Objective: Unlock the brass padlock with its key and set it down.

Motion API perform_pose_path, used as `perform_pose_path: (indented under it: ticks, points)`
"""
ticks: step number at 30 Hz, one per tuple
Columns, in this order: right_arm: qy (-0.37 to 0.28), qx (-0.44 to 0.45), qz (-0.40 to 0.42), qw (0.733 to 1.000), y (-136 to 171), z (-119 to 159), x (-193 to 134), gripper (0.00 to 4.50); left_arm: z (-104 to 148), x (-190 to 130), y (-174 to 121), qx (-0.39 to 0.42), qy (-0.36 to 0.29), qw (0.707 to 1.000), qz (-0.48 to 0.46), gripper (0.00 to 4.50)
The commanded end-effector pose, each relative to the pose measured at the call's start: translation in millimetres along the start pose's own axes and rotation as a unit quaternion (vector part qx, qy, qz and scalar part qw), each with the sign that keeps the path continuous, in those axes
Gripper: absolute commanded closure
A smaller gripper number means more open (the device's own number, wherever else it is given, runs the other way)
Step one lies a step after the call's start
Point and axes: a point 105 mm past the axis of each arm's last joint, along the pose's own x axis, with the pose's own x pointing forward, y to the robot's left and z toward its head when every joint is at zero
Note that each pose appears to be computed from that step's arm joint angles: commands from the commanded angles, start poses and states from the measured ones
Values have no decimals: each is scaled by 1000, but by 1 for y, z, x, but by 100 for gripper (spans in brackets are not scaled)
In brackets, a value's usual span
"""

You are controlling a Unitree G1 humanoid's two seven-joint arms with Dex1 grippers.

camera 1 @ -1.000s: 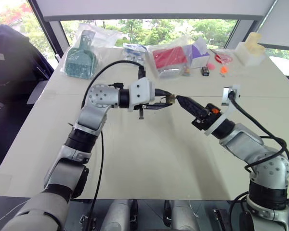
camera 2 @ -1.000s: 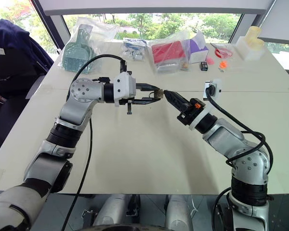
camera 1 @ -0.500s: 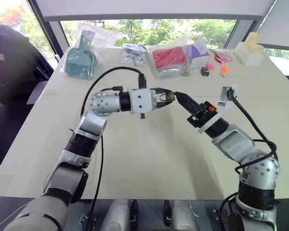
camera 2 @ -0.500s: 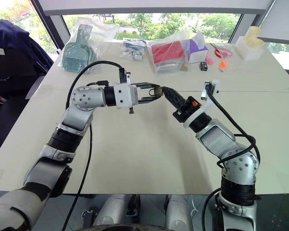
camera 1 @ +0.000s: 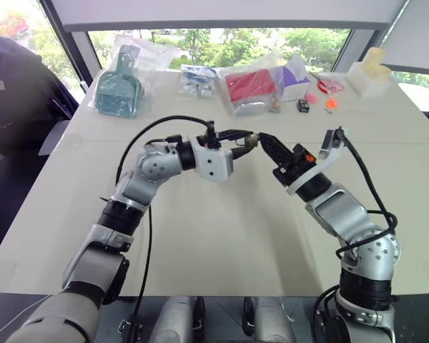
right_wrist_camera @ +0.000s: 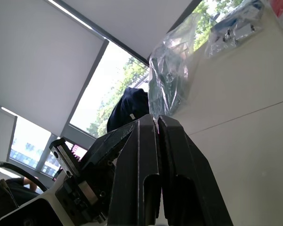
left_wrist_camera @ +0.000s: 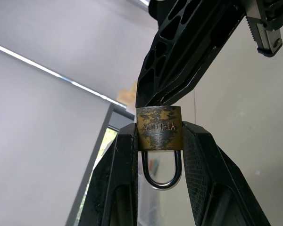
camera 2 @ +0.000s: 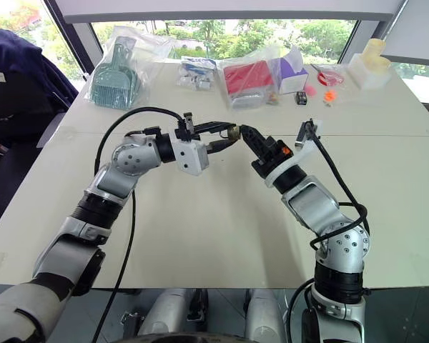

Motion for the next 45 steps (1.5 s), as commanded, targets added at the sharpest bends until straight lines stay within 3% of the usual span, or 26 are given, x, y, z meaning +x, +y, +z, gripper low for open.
perform_pose_path:
  ticks: [1, 7, 11, 14, 19, 35, 38, 43, 45]
  points:
    - [5, 30, -52, 998, -20, -2, 1, 441, 42, 9, 37, 82, -86, 990, 70, 377]
    - [8, 50, -67, 996, -23, -2, 3, 441, 40, 11, 38, 115, -85, 987, 75, 377]
    - [-10, -24, -13, 1000, -3, 11, 0, 441, 26, 15, 25, 36, -67, 997, 31, 377]
    - [-12, -94, 33, 995, 13, 22, -8, 355, 18, 15, 19, -15, -55, 998, -5, 377]
    - [42, -178, 71, 981, 17, 23, -19, 109, 16, 13, 18, -17, -56, 998, -27, 377]
    - [69, -207, 94, 972, 12, 17, -11, 109, 24, 13, 12, -25, -69, 997, -35, 377]
    - [62, -203, 88, 973, 9, 19, -10, 191, 23, 13, 10, -25, -67, 997, -39, 377]
    - [62, -199, 90, 974, 8, 19, -10, 444, 22, 14, 11, -25, -65, 997, -40, 377]
    - [68, -196, 94, 974, 9, 16, -12, 444, 21, 14, 12, -25, -63, 997, -40, 377]
